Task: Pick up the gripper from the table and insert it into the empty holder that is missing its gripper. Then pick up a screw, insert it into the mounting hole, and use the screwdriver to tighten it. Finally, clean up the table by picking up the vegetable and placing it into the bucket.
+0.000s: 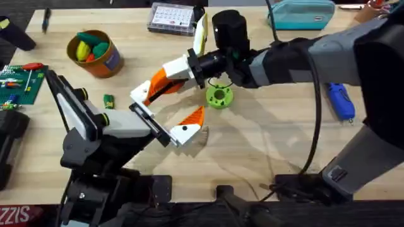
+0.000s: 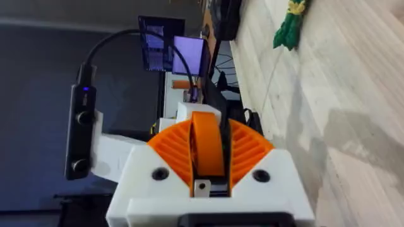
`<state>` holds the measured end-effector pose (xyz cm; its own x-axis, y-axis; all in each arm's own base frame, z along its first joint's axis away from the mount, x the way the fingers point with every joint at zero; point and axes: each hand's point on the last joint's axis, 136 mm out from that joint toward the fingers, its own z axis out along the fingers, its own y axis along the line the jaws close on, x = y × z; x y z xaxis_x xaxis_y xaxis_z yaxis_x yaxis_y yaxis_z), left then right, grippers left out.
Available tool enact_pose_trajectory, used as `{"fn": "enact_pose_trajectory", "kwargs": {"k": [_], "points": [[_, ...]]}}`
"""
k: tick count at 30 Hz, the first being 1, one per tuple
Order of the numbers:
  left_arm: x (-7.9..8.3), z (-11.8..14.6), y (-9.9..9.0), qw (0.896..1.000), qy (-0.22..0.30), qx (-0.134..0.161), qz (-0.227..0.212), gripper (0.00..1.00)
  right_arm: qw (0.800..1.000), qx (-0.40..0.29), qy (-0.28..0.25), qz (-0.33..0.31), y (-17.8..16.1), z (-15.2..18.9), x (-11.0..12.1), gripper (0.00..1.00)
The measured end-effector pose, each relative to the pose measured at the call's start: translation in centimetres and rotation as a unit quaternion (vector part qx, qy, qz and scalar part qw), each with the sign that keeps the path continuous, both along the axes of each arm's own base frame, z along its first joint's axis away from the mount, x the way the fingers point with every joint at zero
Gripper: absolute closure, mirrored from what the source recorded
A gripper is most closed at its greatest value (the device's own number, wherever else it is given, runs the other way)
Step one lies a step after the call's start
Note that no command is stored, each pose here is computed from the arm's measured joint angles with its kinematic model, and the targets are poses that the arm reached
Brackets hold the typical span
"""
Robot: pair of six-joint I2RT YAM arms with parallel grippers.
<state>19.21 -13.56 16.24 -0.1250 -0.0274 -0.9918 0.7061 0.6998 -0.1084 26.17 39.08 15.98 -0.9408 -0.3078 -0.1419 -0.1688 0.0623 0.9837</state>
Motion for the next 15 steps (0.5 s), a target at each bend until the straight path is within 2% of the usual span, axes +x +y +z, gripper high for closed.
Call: {"fn": "enact_pose_trajectory", "kwargs": {"k": [7,10,15], "points": [[-0.25,0.02,-0.26,1.0,-0.007,0.006,-0.011,0.016,1.0,0.013,-0.009,0.009,-0.37,0.15,0.17,0.749],[-0.33,0.04,-0.33,1.0,-0.009,0.007,-0.014,0.016,1.0,0.013,-0.009,0.009,-0.45,0.16,0.24,0.706],[-0.87,0.09,-0.86,0.999,-0.014,0.01,-0.035,0.016,1.0,0.011,-0.009,-0.003,-0.75,0.06,0.91,0.575]]}}
